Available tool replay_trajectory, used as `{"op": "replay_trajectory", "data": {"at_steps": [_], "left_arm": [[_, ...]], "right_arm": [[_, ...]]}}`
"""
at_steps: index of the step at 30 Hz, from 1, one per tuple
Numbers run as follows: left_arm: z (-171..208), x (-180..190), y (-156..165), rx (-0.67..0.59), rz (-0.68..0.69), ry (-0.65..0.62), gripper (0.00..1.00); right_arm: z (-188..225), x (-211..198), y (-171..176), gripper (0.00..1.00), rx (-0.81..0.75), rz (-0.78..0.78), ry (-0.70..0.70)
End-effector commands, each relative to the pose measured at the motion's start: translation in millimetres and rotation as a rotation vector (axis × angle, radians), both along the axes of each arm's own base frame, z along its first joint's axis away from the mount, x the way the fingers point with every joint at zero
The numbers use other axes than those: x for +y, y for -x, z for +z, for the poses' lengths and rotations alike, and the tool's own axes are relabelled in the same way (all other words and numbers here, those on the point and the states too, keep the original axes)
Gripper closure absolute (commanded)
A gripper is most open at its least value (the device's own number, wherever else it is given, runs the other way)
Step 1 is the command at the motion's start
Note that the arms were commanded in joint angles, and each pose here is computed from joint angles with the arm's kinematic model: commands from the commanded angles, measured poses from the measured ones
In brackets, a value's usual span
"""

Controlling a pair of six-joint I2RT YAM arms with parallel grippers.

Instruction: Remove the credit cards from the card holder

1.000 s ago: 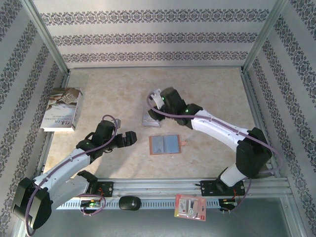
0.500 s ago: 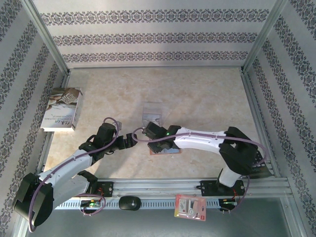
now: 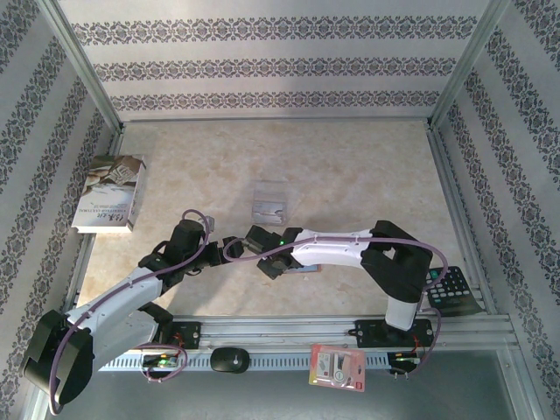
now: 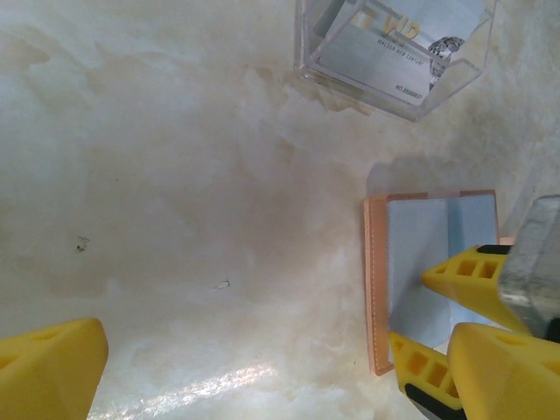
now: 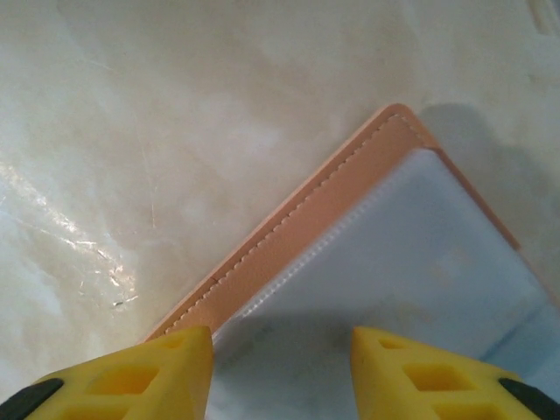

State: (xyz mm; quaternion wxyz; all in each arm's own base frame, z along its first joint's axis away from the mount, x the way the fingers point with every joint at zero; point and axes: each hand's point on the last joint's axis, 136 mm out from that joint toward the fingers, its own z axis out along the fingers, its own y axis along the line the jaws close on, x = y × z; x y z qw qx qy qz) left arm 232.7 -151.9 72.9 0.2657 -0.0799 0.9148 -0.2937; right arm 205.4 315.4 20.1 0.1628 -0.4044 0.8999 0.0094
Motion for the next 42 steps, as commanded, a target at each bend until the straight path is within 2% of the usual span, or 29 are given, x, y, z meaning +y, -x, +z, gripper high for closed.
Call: {"op": "replay_trajectory", "data": {"at_steps": [1,10,13,21,28,37,42], "left_arm": [[4.0,3.1,-4.3,-0.012,0.019,0.011,0.00],[5.8,-0.5,-4.3,-0.012,0.005,0.025,0.00],[6.0,-4.1,-4.3,-0.012,-0.008,0.040,0.03],[6.5,-20.8,-8.9,-0.012,-0.055,0.058,0.13],[0.9,-43.3,-14.1,-0.021,-0.099,0.023,0.34],[-14.9,-80.1,-23.9,-0.012,-0.170,-0.042,0.63],[-28.1,-87.8,-24.8,0.020,-0.178,-0.073,0.73]], "right_arm": [[-9.1,0.0,3.9,0.60,0.026,0.011,0.027],[-3.7,9.8,-0.1,0.92,0.035,-0.002,-0.074],[4.1,14.5,-3.1,0.99,0.032,-0.004,-0.138],[35.7,26.1,-12.3,1.00,0.042,-0.064,-0.366],[50.1,27.0,-12.3,1.00,0.073,-0.136,-0.534],[46.1,20.6,-8.2,1.00,0.087,-0.220,-0.636],[47.1,17.5,-9.1,1.00,0.074,-0.261,-0.681]]}}
